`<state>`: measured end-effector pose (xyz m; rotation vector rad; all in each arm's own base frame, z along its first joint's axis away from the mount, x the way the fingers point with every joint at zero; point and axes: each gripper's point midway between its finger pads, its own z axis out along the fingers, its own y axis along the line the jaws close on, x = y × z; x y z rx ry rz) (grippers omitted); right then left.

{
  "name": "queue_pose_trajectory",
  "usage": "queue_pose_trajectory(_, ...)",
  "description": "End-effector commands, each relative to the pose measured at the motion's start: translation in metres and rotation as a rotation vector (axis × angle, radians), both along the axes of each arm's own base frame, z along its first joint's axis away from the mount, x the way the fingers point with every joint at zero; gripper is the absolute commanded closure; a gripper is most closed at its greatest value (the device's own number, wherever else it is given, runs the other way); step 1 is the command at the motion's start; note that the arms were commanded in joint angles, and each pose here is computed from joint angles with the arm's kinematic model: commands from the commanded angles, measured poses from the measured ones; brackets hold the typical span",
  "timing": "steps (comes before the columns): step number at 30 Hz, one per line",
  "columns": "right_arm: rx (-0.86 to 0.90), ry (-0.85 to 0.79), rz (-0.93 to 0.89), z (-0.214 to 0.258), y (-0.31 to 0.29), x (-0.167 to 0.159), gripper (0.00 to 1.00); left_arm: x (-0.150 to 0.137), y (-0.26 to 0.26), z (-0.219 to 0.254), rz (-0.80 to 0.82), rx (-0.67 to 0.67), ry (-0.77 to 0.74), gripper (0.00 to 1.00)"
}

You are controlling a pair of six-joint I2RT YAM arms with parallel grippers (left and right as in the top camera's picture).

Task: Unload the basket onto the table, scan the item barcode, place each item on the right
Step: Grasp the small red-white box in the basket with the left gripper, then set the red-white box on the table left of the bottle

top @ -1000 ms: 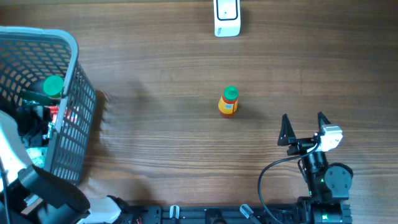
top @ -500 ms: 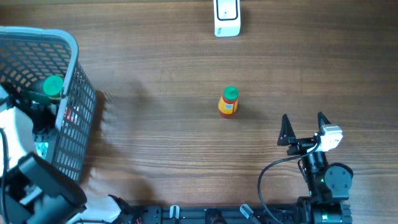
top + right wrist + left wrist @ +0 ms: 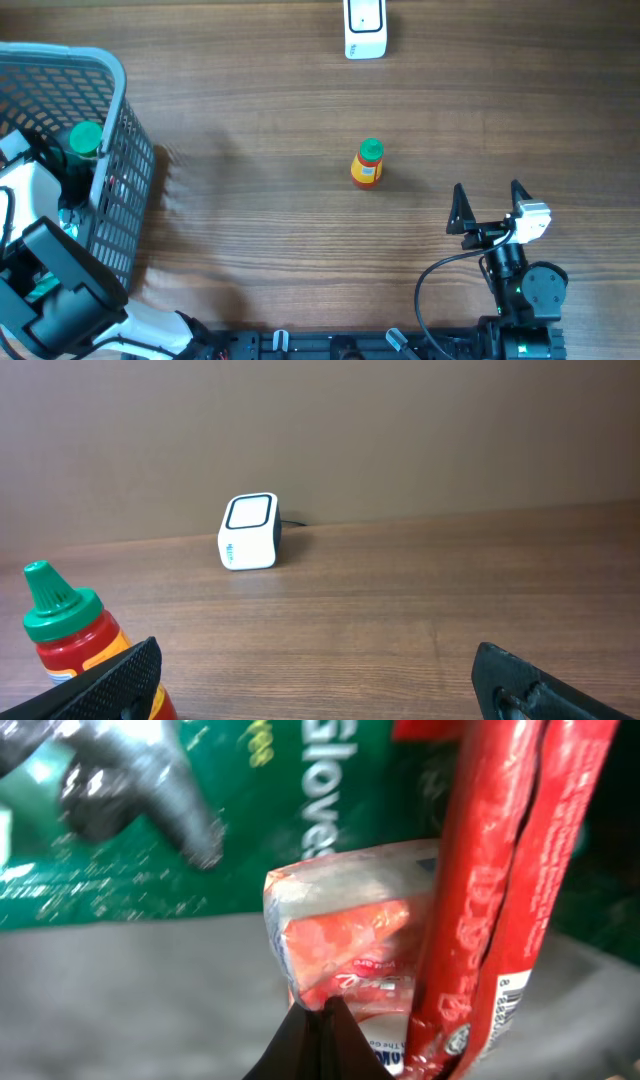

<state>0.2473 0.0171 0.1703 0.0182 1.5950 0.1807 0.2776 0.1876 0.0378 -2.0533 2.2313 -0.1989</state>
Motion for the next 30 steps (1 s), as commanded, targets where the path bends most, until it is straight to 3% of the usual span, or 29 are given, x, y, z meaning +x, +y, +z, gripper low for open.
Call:
queue_pose_trajectory(1, -0.019, -0.013, 0.013, 0.002, 0.002, -0.001, 0.00, -0.003, 0.000, 0.035, -0.008, 0.043, -0.028, 0.96)
queue_pose_trajectory(8, -0.019, -0.013, 0.013, 0.002, 0.002, -0.001, 0.00, -0.007, -0.007, 0.160, -0.010, 0.244, -0.315, 0.96)
queue_pose_trajectory(13, -0.019, -0.013, 0.013, 0.002, 0.002, -0.001, 0.00, -0.026, -0.023, 0.235, 0.004, 0.391, -0.533, 0.96)
queue_pose_trajectory(16, -0.019, -0.013, 0.013, 0.002, 0.002, -0.001, 0.00, -0.027, -0.052, 0.284, -0.059, 0.407, -0.754, 0.96)
queue_pose_trajectory(19, -0.019, -0.013, 0.013, 0.002, 0.002, -0.001, 0.00, -0.024, -0.098, 0.330, -0.219, 0.363, -0.989, 0.96)
queue_pose_trajectory(22, -0.019, -0.013, 0.013, 0.002, 0.002, -0.001, 0.00, -0.021, -0.138, 0.337, -0.372, 0.303, -1.051, 0.96)
queue_pose_trajectory(26, -0.019, -0.013, 0.013, 0.002, 0.002, -0.001, 0.00, -0.008, -0.215, 0.322, -0.765, 0.217, -1.052, 0.96)
queue_pose_trajectory(30, -0.019, -0.013, 0.013, 0.002, 0.002, -0.001, 0.00, -0.001, -0.275, 0.268, -1.019, 0.144, -0.854, 0.96)
